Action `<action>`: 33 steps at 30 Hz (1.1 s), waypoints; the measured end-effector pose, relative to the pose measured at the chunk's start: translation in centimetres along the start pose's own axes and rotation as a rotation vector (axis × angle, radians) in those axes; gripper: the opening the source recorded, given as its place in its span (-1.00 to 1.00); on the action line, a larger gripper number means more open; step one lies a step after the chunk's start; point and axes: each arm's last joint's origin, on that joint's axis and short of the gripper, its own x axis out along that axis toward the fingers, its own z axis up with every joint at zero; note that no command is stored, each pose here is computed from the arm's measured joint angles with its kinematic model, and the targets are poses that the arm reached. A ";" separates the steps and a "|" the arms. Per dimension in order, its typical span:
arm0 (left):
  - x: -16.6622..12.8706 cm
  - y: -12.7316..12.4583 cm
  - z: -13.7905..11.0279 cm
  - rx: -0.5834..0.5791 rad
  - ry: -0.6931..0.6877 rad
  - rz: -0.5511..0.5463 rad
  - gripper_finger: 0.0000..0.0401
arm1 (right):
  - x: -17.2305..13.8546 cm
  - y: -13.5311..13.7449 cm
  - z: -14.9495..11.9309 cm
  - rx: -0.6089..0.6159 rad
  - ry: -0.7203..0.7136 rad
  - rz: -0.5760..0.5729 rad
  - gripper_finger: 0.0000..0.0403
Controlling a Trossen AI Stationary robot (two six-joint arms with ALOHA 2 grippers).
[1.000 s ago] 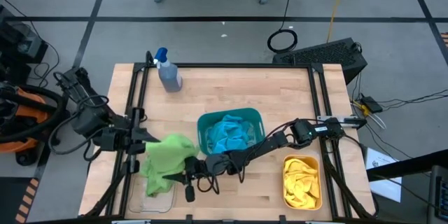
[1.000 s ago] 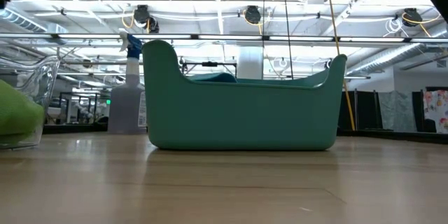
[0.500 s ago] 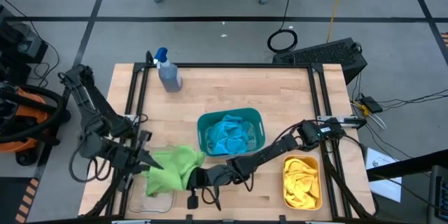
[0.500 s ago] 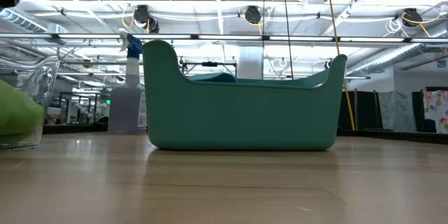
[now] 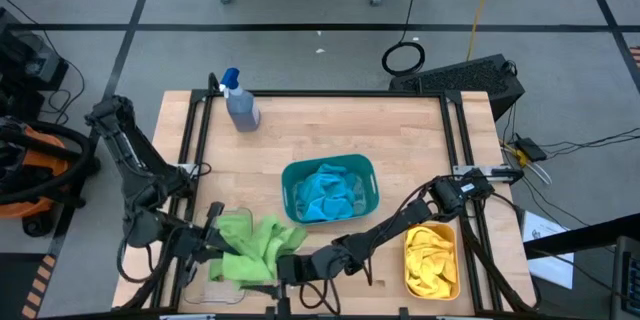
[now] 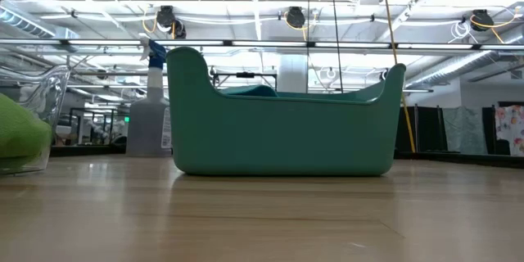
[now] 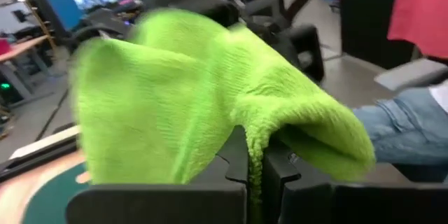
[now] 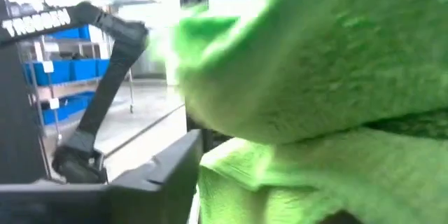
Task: Sort microfiber towel by color & place in baskets
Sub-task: Put the green microfiber towel into the transparent bin
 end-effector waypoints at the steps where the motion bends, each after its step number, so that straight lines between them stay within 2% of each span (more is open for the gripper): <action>1: 0.2 -0.2 -0.1 0.005 0.006 -0.009 -0.97 | 0.0 0.1 0.1 0.005 -0.010 -0.001 0.10; 5: 0.7 -0.6 -0.5 0.019 0.025 -0.012 -0.97 | 0.0 0.1 0.0 0.039 -0.007 0.005 0.38; 8: 0.9 -0.8 -0.7 0.026 0.032 -0.031 -0.97 | 0.0 0.0 0.0 0.057 -0.003 0.010 0.52; 12: 1.4 -1.4 -1.1 0.044 0.055 -0.083 -0.97 | 0.3 -0.9 -0.1 0.061 -0.012 -0.030 0.58; 15: 1.8 -1.9 -1.6 0.058 0.073 -0.136 -0.97 | 0.5 -1.7 0.1 0.061 -0.026 -0.087 0.54; 20: 2.0 -2.1 -1.7 0.063 0.083 -0.144 -0.97 | 0.5 -1.6 0.1 0.056 -0.018 -0.082 0.24; 26: 2.0 -2.0 -1.7 0.068 0.079 -0.126 -0.91 | 0.5 -1.7 -0.1 0.023 -0.004 -0.083 -0.46; 30: 1.8 -2.4 -1.6 0.064 0.075 -0.142 -0.68 | 0.4 -1.5 -0.2 -0.007 0.009 -0.078 -0.90; 33: 1.6 -2.6 -1.4 0.057 0.057 -0.154 -0.39 | 0.4 -1.5 -0.2 -0.011 0.009 -0.078 -0.91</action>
